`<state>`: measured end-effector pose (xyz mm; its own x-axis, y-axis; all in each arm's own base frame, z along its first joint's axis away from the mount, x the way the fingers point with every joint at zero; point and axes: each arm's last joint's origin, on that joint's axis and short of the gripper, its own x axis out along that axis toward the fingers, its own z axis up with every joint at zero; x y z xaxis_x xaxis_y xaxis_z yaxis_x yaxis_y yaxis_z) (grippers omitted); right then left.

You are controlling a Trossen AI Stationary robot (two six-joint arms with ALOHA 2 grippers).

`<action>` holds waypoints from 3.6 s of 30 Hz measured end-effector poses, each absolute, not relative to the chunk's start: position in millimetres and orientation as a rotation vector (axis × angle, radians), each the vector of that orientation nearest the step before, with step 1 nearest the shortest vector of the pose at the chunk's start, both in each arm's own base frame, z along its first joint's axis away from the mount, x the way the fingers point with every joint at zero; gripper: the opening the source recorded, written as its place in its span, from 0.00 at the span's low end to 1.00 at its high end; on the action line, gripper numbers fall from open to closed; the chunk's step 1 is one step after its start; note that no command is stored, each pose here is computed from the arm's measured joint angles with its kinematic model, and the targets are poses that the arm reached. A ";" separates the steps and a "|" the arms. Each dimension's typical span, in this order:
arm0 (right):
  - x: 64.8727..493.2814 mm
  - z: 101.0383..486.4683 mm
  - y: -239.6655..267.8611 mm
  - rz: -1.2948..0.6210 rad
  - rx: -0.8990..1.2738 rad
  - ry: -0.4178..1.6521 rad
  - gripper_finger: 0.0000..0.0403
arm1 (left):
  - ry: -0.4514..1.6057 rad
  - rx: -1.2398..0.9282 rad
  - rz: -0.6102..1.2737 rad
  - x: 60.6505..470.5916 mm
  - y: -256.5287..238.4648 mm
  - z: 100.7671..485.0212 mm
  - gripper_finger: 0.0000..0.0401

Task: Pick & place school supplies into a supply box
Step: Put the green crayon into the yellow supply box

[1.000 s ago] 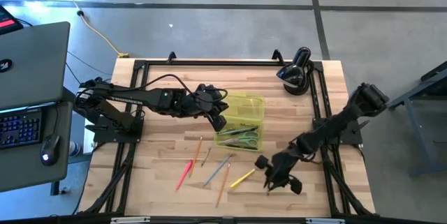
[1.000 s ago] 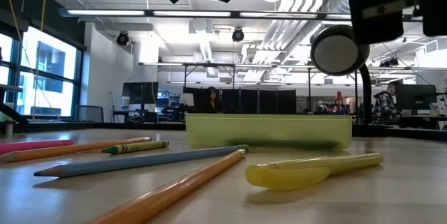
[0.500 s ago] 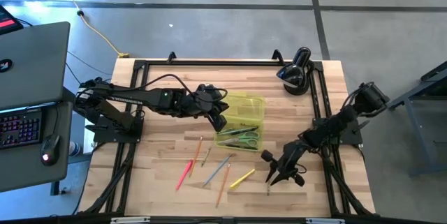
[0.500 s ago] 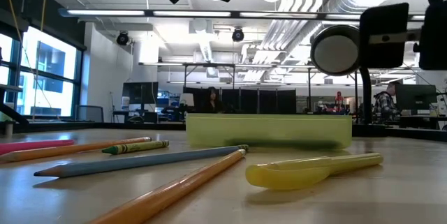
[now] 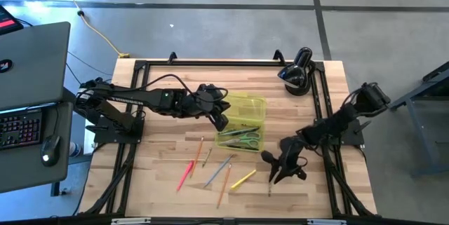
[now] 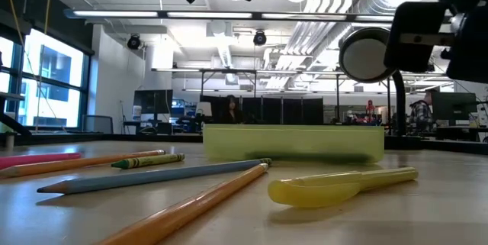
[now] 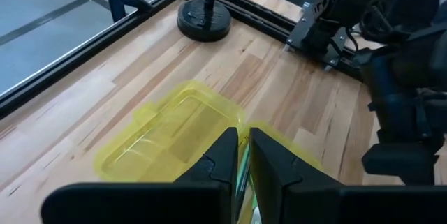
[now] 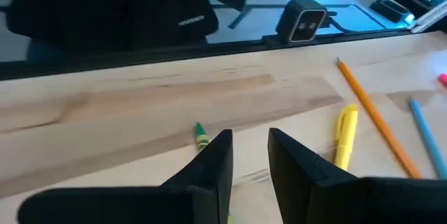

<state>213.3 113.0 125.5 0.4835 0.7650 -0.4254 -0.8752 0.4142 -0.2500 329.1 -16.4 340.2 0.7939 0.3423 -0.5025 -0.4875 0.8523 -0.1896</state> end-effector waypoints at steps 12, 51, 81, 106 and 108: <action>238.5 102.5 119.5 1.176 -0.460 0.298 0.18 | 0.486 -0.312 0.455 331.1 -16.6 337.3 0.17; 251.5 82.5 116.4 1.283 -0.459 0.326 0.14 | 0.507 -0.314 0.412 332.7 -17.8 335.2 0.17; 258.6 50.9 109.2 1.307 -0.377 0.309 0.02 | 0.516 -0.293 0.407 332.3 -17.8 334.9 0.17; 296.0 101.3 86.4 0.670 -0.212 -0.003 0.02 | 0.507 -0.307 0.408 332.7 -17.9 335.4 0.17; 301.3 100.0 72.2 0.456 -0.242 0.029 0.03 | 0.505 -0.317 0.411 332.7 -17.9 335.4 0.17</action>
